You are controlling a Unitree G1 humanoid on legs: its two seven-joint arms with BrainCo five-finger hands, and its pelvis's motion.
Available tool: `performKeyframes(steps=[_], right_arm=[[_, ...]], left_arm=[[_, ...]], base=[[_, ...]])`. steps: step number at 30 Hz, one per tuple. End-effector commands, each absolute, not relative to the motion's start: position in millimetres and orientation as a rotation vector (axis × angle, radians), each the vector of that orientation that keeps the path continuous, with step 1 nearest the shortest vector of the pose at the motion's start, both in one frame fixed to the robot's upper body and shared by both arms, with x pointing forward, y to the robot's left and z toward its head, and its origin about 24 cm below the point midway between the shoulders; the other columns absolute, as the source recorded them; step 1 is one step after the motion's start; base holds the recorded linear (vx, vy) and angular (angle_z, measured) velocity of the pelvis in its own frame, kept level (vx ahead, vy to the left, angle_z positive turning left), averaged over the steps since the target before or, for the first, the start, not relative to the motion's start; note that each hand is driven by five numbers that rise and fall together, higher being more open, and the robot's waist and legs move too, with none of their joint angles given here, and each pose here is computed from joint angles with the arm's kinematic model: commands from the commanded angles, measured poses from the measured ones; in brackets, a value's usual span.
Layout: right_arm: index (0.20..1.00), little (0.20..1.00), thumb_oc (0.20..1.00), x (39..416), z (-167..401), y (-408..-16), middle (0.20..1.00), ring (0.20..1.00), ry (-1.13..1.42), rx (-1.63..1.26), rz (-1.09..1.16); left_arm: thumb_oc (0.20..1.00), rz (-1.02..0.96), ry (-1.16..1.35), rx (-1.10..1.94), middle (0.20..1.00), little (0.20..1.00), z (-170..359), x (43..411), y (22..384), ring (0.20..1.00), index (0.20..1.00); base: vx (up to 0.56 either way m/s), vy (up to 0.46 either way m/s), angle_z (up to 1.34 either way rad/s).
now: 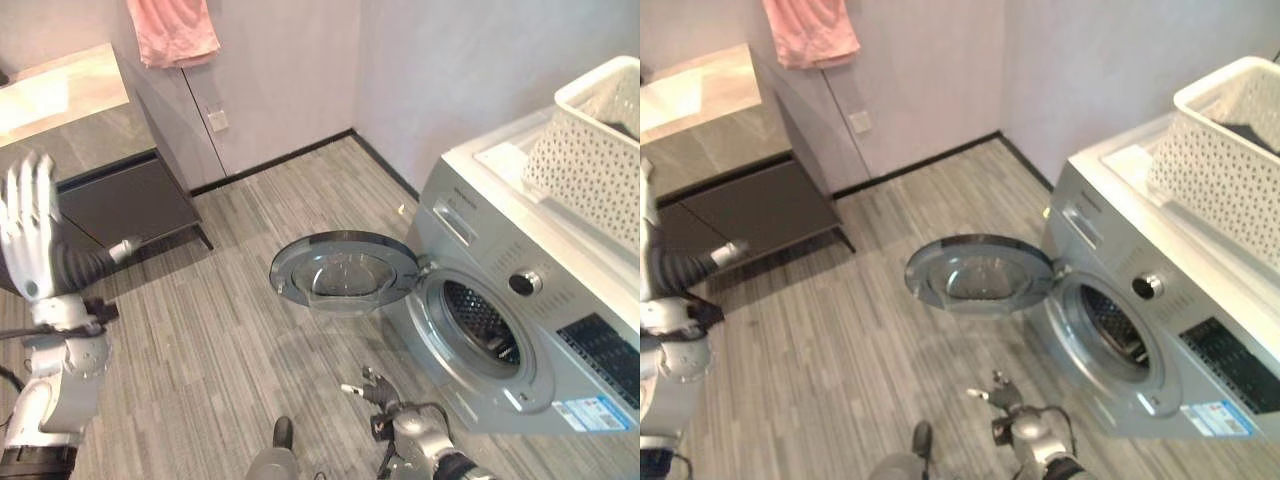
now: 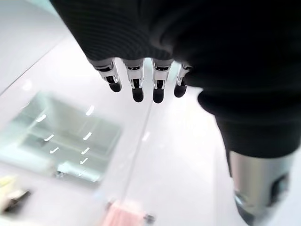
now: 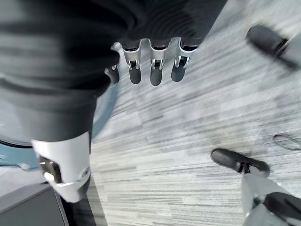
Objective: Grab the laundry basket,head to the washer,open it,put in the laundry and shut it.
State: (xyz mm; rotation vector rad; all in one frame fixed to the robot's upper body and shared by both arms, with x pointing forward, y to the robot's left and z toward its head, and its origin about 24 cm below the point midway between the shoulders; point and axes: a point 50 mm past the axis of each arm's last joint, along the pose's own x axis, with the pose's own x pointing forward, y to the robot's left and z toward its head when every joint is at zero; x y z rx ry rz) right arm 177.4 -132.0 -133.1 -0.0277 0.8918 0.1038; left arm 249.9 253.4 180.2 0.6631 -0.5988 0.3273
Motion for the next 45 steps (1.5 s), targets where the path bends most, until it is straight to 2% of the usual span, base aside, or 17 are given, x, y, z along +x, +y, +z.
performKeyframes(steps=[1, 2, 3, 6, 8, 10, 15, 21, 29, 39, 43, 45], right_arm=[[1.0, 1.0, 1.0, 191, -128, -129, 1.0, 1.0, 0.887, -0.038, 0.215], [1.0, 1.0, 1.0, 192, -129, -129, 1.0, 1.0, 0.9, -0.059, 0.252], [1.0, 1.0, 1.0, 199, -127, -130, 1.0, 1.0, 0.896, -0.107, 0.264], [1.0, 1.0, 1.0, 267, -92, -140, 1.0, 1.0, 0.797, -0.279, 0.179], [1.0, 1.0, 1.0, 308, -57, -165, 1.0, 1.0, 0.729, -0.324, 0.067], [1.0, 1.0, 1.0, 331, -26, -203, 1.0, 1.0, 0.688, -0.328, -0.059], [1.0, 1.0, 1.0, 345, 20, -272, 1.0, 1.0, 0.594, -0.226, -0.272], [1.0, 1.0, 1.0, 350, 47, -300, 1.0, 1.0, 0.485, -0.097, -0.364], [1.0, 1.0, 1.0, 363, 47, -270, 1.0, 1.0, 0.463, 0.023, -0.319], [1.0, 1.0, 1.0, 353, 20, -250, 1.0, 1.0, 0.548, 0.019, -0.318], [1.0, 1.0, 1.0, 325, -25, -232, 1.0, 1.0, 0.637, 0.039, -0.307], [1.0, 1.0, 1.0, 300, -56, -217, 1.0, 1.0, 0.717, 0.055, -0.267]], left_arm=[[1.0, -0.706, -0.343, 0.076, 1.0, 1.0, 183, 253, 179, 1.0, 1.0], [1.0, -0.891, -0.241, -0.012, 1.0, 1.0, 172, 252, 152, 1.0, 1.0], [1.0, -0.997, -0.194, -0.103, 1.0, 1.0, 164, 251, 125, 1.0, 1.0], [1.0, -1.179, -0.158, -0.254, 1.0, 1.0, 160, 249, 54, 1.0, 1.0], [1.0, -1.181, -0.243, -0.271, 1.0, 1.0, 168, 241, 46, 1.0, 1.0], [1.0, -1.159, -0.19, -0.333, 1.0, 1.0, 149, 233, 41, 1.0, 1.0], [1.0, -1.022, -0.068, -0.333, 1.0, 1.0, 109, 229, 59, 1.0, 1.0], [1.0, -0.899, 0.034, -0.361, 1.0, 1.0, 79, 220, 92, 1.0, 1.0], [1.0, -0.796, 0.072, -0.349, 1.0, 1.0, 66, 215, 112, 1.0, 1.0], [1.0, -0.729, 0.105, -0.326, 1.0, 1.0, 55, 212, 119, 1.0, 1.0], [1.0, -0.7, 0.008, -0.1, 1.0, 1.0, 67, 221, 127, 1.0, 1.0], [1.0, -0.697, -0.068, 0.042, 1.0, 1.0, 76, 228, 130, 1.0, 1.0]], base=[[0.12, -0.002, -0.02], [0.09, -0.014, -0.09], [-0.04, -0.017, -0.09], [-0.14, 0.021, -0.19], [-0.16, 0.081, -0.28], [-0.12, 0.065, 0.11], [-0.06, 0.007, 0.8], [-0.04, 0.023, 0.34], [0.0, 0.004, 0.0], [0.01, -0.001, 0.03], [0.04, -0.022, 0.05], [0.06, -0.033, 0.05]])
